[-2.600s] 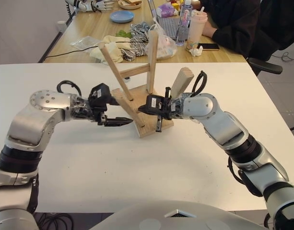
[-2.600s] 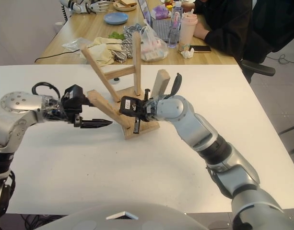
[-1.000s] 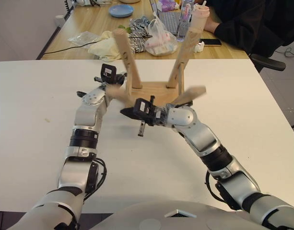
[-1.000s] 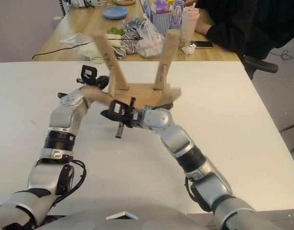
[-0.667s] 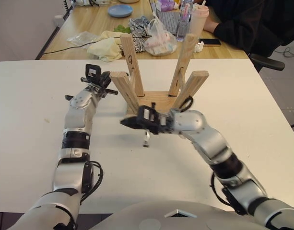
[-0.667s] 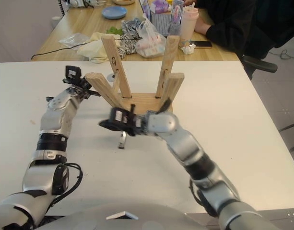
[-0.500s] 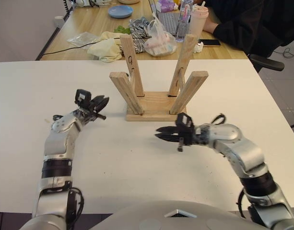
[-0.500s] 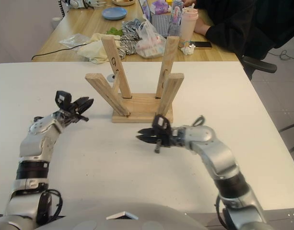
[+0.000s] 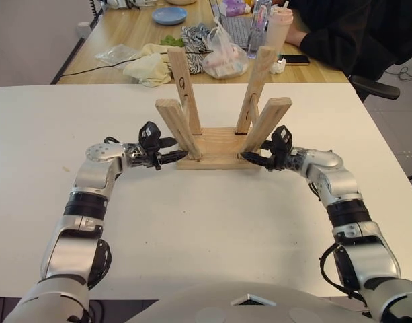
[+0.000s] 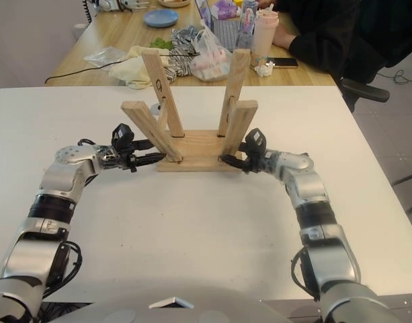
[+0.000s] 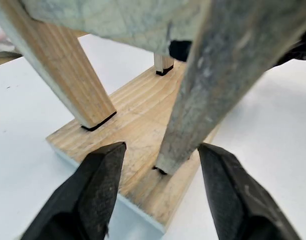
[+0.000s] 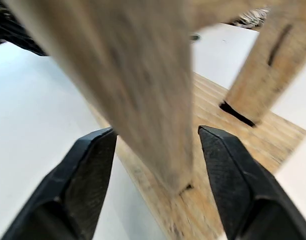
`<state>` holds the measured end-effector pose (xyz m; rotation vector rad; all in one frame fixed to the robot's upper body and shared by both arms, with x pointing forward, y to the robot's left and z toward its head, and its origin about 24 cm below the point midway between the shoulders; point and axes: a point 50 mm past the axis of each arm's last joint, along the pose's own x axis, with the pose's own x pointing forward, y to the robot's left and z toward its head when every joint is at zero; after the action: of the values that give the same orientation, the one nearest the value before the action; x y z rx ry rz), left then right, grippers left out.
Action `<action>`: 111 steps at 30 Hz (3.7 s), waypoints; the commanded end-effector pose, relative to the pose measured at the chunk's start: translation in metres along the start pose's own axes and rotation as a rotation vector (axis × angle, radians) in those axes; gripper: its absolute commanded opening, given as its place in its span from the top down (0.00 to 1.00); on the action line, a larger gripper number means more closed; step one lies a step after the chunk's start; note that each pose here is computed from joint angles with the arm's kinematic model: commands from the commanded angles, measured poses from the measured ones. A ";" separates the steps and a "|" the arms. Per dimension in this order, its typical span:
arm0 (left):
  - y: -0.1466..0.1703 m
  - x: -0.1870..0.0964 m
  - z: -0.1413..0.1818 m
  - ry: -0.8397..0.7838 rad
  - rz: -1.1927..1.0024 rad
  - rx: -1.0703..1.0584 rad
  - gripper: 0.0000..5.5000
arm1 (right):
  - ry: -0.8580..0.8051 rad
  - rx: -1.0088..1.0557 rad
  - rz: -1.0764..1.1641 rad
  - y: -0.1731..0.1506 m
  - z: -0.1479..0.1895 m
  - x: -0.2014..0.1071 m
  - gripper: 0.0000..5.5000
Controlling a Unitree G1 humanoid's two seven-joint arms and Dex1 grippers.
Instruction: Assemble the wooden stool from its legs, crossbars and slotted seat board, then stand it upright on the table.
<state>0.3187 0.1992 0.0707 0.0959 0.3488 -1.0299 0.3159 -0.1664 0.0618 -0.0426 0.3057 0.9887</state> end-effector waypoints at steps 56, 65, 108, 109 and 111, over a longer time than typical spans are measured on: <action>-0.047 -0.117 0.021 -0.131 -0.016 -0.306 0.60 | 0.022 0.710 0.207 0.013 0.020 -0.111 0.40; -0.066 -0.132 -0.009 -0.014 -0.178 -0.145 0.60 | 0.033 0.307 0.275 0.030 -0.001 -0.116 0.45; -0.084 -0.112 0.070 0.148 -0.468 -0.793 0.63 | 0.072 0.879 0.741 0.057 0.082 -0.079 0.64; -0.078 -0.110 0.075 0.148 -0.451 -0.795 0.63 | 0.055 0.902 0.744 0.052 0.090 -0.077 0.64; -0.065 -0.104 0.087 0.140 -0.414 -0.808 0.67 | 0.048 0.947 0.730 0.044 0.100 -0.073 0.66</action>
<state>0.2204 0.2371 0.1906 -0.6522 0.8445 -1.2598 0.2556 -0.1970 0.1615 0.9223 0.8202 1.3865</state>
